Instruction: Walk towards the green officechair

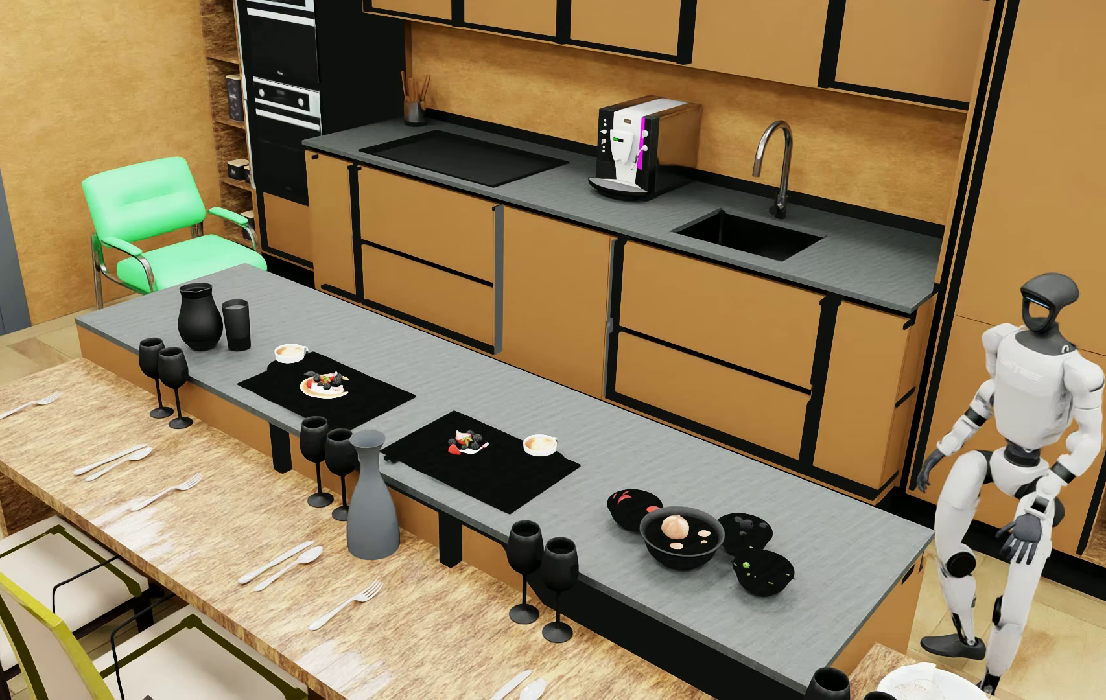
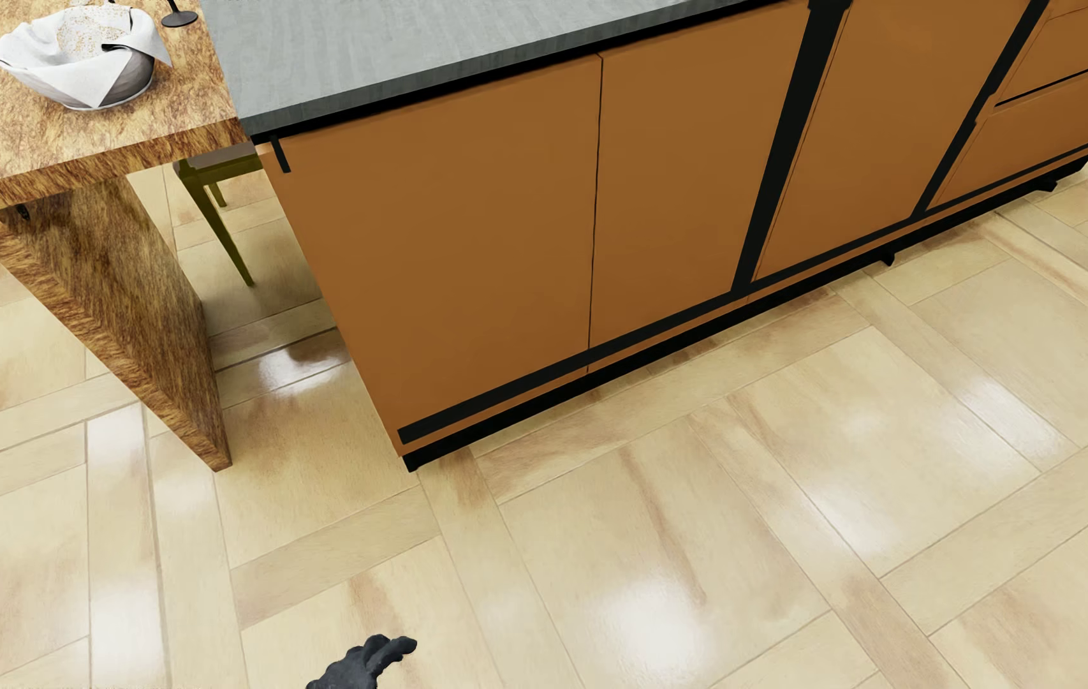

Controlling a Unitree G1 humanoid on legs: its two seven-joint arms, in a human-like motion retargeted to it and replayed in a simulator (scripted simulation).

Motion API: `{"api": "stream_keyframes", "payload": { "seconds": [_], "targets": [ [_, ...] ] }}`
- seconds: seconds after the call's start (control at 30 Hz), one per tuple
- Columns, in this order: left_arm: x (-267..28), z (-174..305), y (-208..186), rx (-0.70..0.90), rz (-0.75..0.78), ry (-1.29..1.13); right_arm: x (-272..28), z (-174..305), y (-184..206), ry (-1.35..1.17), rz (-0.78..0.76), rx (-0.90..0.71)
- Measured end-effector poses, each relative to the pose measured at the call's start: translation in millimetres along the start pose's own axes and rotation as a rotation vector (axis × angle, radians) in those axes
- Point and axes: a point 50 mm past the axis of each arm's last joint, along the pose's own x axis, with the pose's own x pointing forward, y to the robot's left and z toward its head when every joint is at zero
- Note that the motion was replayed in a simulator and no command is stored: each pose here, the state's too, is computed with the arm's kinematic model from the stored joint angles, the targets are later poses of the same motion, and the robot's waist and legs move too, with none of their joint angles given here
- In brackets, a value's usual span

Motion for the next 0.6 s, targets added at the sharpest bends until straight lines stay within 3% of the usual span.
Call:
{"api": "stream_keyframes", "payload": {
  "seconds": [0.2, 0.33, 0.43, 0.6],
  "targets": [
    [0.2, -12.8, 2.9, 0.023, 0.076, 0.056, -4.3, 9.6, -2.4, -0.054, 0.018, 0.048],
    [5.7, 14.7, 23.8, -0.101, 0.220, -0.013, -16.5, -20.9, 2.6, 0.021, -0.025, 0.089],
    [11.5, 44.4, 33.7, -0.171, 0.071, -0.093, -26.1, -45.3, 14.5, 0.098, -0.006, 0.100],
    [11.6, 62.9, 40.7, -0.029, 0.005, -0.195, -33.0, -59.7, 10.5, 0.105, -0.128, 0.208]
  ]
}}
